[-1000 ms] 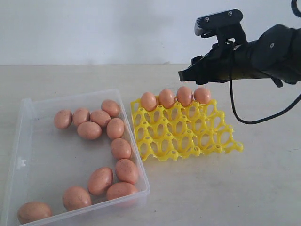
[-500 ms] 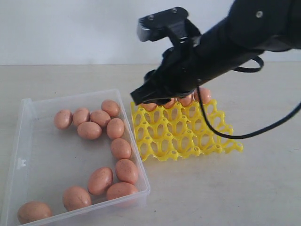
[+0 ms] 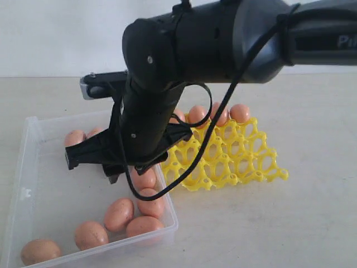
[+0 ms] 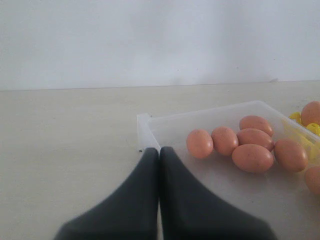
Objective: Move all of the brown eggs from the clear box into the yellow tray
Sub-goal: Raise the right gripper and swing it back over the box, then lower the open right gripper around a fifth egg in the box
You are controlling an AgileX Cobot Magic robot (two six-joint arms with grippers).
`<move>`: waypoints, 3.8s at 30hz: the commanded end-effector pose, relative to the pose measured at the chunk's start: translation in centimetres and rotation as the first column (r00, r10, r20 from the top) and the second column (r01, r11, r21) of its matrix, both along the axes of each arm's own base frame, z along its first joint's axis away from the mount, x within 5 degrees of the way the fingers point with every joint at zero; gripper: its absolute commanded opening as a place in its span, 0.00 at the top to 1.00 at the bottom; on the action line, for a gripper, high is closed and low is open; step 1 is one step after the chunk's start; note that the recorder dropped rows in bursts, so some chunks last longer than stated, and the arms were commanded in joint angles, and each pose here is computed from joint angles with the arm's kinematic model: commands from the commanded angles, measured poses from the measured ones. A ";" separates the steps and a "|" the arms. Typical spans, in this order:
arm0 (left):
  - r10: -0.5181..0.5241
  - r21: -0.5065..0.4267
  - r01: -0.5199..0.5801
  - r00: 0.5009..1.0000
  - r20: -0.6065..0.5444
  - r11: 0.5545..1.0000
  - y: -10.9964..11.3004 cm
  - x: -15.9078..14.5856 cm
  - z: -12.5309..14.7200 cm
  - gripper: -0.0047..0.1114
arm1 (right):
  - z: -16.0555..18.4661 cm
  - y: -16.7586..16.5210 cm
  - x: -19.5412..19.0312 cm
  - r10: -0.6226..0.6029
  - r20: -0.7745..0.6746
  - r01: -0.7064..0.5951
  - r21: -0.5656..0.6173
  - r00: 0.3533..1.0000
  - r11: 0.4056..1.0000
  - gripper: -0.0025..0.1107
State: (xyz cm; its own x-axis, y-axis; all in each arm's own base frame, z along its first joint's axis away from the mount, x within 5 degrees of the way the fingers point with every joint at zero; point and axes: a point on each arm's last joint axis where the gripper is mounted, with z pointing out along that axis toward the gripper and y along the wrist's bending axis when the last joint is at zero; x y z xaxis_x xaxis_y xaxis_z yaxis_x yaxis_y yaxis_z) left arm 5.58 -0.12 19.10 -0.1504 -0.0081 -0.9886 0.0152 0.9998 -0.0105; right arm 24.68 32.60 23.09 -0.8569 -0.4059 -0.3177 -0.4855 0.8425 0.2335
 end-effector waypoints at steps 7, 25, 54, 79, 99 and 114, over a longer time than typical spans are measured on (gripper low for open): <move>-0.006 -0.005 0.006 1.000 0.007 1.000 0.0 0.0 0.1 1.00 | -0.3 2.2 -1.5 -0.075 -0.060 0.080 0.086 0.995 0.993 0.58; -0.006 -0.005 0.006 1.000 0.007 1.000 0.0 0.0 0.1 1.00 | -0.3 2.7 -1.9 -0.176 -0.054 0.181 0.097 0.983 0.979 0.58; -0.006 -0.005 0.006 1.000 0.007 1.000 0.0 0.0 0.1 1.00 | -3.7 4.5 -4.1 -0.354 0.035 0.356 -0.122 0.935 0.927 0.36; -0.027 -0.005 0.027 1.000 0.007 1.000 -0.2 0.0 0.1 1.00 | -7.1 5.7 -3.4 -0.408 0.015 0.408 -0.088 0.913 0.909 0.36; -0.027 -0.005 0.027 1.000 0.007 1.000 -0.2 0.0 0.1 1.00 | -7.3 5.8 -2.9 -0.384 0.055 0.388 -0.077 0.922 0.919 0.36; -0.027 -0.005 0.027 1.000 0.007 1.000 -0.2 0.0 0.1 1.00 | -8.4 5.6 -2.9 -0.303 0.085 0.313 -0.145 0.949 0.939 0.36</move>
State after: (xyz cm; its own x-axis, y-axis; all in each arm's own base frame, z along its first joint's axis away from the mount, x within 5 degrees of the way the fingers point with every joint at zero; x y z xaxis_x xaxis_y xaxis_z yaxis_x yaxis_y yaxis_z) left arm 5.57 -0.22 19.10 -0.1505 -0.0052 -0.9886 0.0342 0.9994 -0.0105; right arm 21.54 38.39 14.62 -0.9365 -0.1463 -0.3186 -0.1850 0.9782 0.0945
